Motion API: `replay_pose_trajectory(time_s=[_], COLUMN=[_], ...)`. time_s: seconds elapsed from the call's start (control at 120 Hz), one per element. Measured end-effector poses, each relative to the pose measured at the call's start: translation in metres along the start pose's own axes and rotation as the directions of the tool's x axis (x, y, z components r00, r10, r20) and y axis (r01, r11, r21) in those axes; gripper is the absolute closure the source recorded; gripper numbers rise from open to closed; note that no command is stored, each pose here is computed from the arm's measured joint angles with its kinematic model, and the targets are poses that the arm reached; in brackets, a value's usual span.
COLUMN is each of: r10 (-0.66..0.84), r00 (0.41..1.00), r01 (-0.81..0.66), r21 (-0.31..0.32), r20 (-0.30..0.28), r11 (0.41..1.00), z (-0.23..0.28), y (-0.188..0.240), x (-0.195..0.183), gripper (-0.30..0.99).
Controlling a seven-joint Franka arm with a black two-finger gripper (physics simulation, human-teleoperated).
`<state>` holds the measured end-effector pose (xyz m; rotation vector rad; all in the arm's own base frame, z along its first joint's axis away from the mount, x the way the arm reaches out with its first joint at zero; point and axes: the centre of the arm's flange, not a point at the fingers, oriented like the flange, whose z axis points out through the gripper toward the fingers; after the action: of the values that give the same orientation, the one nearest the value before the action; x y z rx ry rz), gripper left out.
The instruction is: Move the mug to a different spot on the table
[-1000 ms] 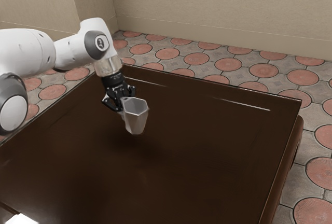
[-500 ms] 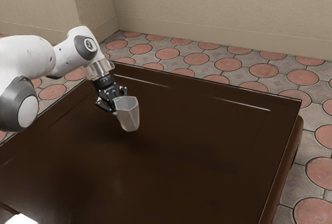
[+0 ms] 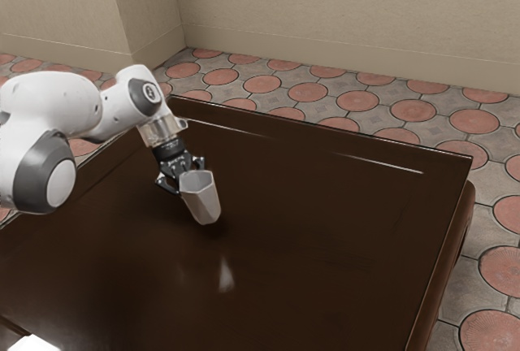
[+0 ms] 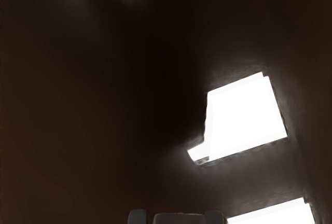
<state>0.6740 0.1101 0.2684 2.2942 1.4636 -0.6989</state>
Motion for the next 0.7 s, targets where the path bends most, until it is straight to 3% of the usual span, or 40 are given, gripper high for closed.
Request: replay_pose_trajectory(time_s=[0.433, 0.7], r10=[0.039, 0.054], r00=[0.999, 0.998], r01=[-0.039, -0.054], r21=[0.018, -0.001], r20=[-0.005, -0.011], r11=[0.999, 0.999], z=[0.017, 0.018], y=[0.001, 0.005], x=[0.007, 0.006], gripper=[0.78, 0.38])
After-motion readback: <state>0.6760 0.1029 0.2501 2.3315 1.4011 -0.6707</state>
